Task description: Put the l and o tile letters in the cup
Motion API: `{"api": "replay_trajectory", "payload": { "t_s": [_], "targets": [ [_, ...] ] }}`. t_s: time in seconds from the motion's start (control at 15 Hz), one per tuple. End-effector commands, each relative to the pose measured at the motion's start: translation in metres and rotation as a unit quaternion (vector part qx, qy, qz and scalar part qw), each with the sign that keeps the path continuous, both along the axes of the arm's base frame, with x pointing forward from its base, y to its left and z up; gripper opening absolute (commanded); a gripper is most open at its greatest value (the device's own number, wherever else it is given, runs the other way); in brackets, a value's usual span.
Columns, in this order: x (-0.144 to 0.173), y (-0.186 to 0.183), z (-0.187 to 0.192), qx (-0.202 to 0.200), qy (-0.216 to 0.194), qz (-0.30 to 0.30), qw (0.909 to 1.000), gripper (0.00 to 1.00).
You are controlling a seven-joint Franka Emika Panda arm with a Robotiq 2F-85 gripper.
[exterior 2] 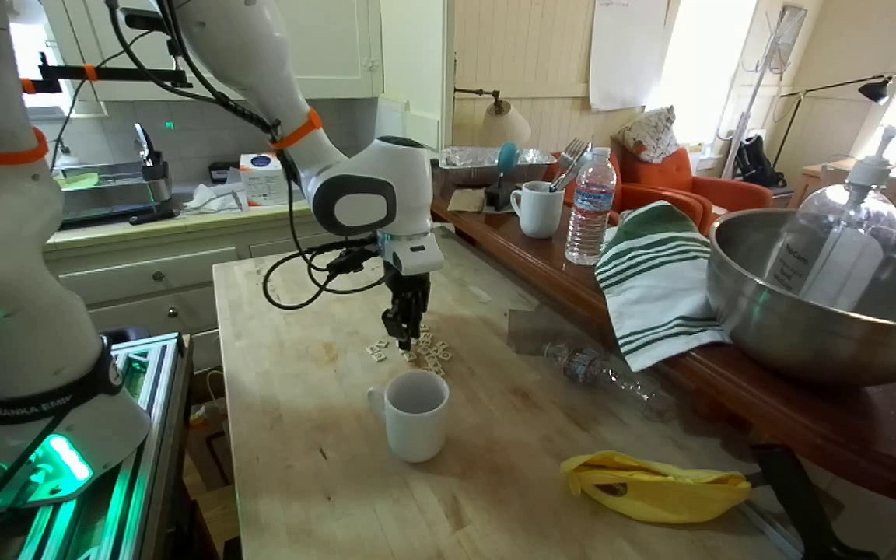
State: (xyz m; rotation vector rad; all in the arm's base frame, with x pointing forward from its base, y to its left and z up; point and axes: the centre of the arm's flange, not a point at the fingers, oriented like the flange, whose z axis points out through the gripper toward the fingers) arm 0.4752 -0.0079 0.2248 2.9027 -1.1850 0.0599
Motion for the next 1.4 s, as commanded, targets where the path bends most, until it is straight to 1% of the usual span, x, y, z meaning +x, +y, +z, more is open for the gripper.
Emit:
{"api": "replay_trajectory", "payload": {
  "t_s": [0.0,0.13,0.2,0.27,0.33,0.4,0.47,0.53,0.6,0.67,0.73,0.8,0.93,1.0,1.07,1.33],
  "targets": [
    [0.004,0.004,-0.011,-0.005,-0.008,-0.013,0.9999,0.37],
    [0.005,0.005,-0.012,-0.005,-0.008,-0.016,0.9998,0.35],
    [0.005,0.006,-0.013,-0.005,-0.009,-0.016,0.9998,0.37],
    [0.005,0.007,-0.014,-0.005,-0.009,-0.017,0.9998,0.36],
    [0.005,0.008,-0.015,-0.006,-0.009,-0.016,0.9998,0.39],
    [0.005,0.008,-0.015,-0.006,-0.010,-0.016,0.9998,0.38],
    [0.005,0.008,-0.016,-0.007,-0.010,-0.017,0.9998,0.40],
    [0.005,0.008,-0.017,-0.007,-0.011,-0.017,0.9998,0.39],
    [0.005,0.008,-0.017,-0.007,-0.011,-0.018,0.9998,0.40],
    [0.005,0.008,-0.018,-0.007,-0.011,-0.018,0.9998,0.35],
    [0.004,0.008,-0.018,-0.007,-0.010,-0.018,0.9998,0.33],
    [0.004,0.007,-0.019,-0.007,-0.010,-0.019,0.9998,0.26],
    [0.004,0.007,-0.020,-0.007,-0.009,-0.017,0.9998,0.26],
    [0.005,0.007,-0.020,-0.007,-0.010,-0.015,0.9998,0.21],
    [0.007,0.008,-0.019,-0.010,-0.012,-0.008,0.9998,0.32],
    [0.015,0.021,-0.020,-0.016,-0.008,0.026,0.9995,0.31]
  ]
}}
